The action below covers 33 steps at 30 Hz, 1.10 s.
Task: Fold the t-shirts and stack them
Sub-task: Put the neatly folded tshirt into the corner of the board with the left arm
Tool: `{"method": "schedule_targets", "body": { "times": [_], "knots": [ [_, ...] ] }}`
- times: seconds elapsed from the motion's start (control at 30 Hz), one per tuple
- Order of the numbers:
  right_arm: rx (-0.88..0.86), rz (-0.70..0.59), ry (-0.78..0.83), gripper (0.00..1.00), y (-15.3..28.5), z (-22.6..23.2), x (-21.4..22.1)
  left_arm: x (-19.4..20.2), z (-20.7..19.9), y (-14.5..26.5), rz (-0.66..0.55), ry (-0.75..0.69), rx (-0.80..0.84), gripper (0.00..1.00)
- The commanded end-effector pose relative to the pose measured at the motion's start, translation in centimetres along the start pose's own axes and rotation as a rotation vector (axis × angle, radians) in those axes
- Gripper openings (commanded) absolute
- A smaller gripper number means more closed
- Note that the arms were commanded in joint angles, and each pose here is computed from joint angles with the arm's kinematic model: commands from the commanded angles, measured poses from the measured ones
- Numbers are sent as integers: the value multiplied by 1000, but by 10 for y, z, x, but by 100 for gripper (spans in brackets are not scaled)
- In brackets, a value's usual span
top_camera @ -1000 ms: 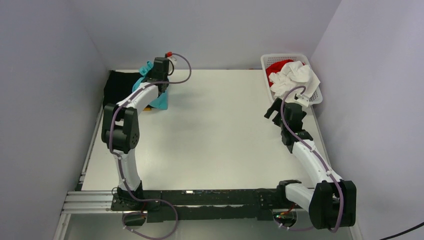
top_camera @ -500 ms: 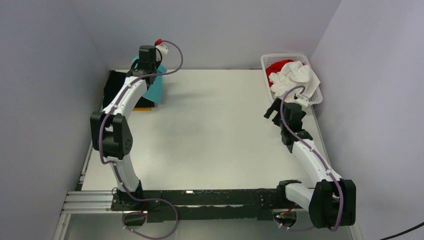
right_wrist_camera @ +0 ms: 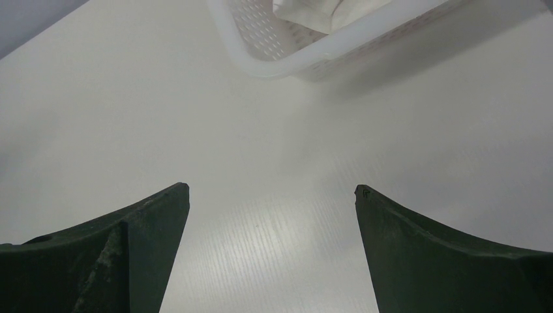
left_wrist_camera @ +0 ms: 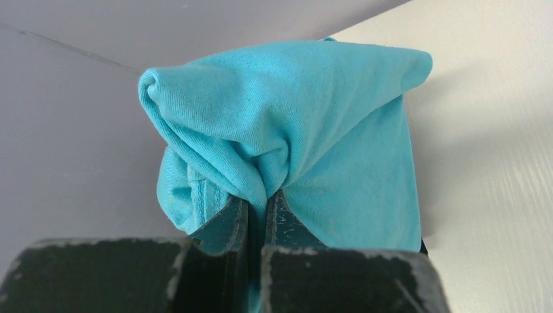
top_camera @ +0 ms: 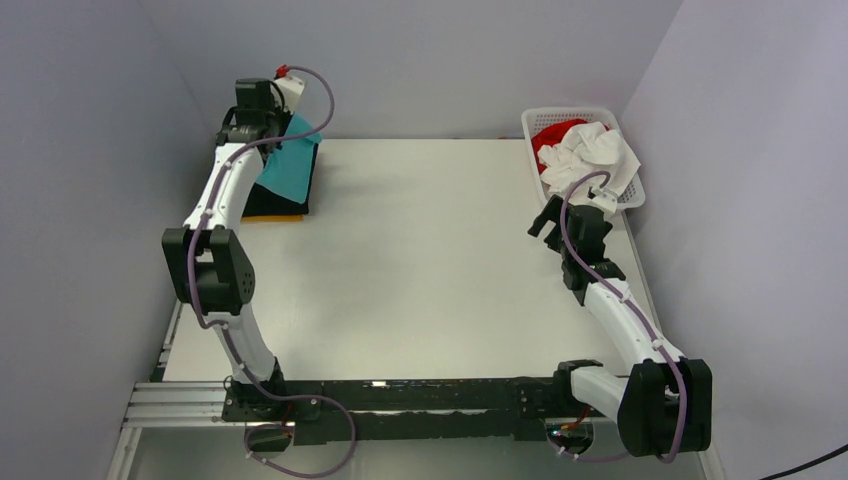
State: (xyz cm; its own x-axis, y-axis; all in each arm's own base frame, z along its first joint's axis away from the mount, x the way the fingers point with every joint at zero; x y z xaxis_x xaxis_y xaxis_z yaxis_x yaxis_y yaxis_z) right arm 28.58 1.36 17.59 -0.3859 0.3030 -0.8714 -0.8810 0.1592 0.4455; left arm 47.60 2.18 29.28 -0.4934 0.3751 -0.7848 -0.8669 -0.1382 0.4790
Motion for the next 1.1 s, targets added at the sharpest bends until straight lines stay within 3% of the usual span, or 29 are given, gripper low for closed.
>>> {"method": "schedule_targets", "body": {
  "times": [0.0,0.23,0.7,0.73,0.77,0.83,0.87,0.93,1.07],
  "knots": [
    [-2,-72,-2,100,3,3,-20,-8,15,-22,-45,40,79,0],
    [18,-84,-4,100,5,1,-22,14,38,-61,58,29,79,0],
    [37,-60,7,100,11,-2,-21,52,70,-104,56,178,96,1],
    [39,-58,10,100,10,-2,-21,54,72,-107,56,188,87,9],
    [43,-51,12,100,10,-2,-20,55,74,-109,56,196,73,25],
    [50,-42,16,100,11,-3,-20,58,78,-113,59,215,37,71],
    [57,-41,16,100,11,-4,-20,58,81,-115,62,226,18,80],
    [64,-49,17,100,13,-5,-22,57,85,-116,64,256,-19,96],
    [66,-62,23,100,19,-6,-25,51,94,-109,37,322,-115,99]
  ]
}}
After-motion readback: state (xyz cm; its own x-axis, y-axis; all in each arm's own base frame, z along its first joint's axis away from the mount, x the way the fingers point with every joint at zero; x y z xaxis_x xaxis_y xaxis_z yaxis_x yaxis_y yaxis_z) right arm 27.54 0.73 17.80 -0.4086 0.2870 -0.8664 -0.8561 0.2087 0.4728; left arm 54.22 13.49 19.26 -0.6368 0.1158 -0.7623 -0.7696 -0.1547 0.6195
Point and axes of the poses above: each gripper's point midway between its finger pads, its own y axis back along the fingers, its own z axis along the line the jaws close on, x = y × z, the point moved 7 cm from there along y, back along the fingers, and after that the axes turned 7 degrees about y, right-handed, at the moved point
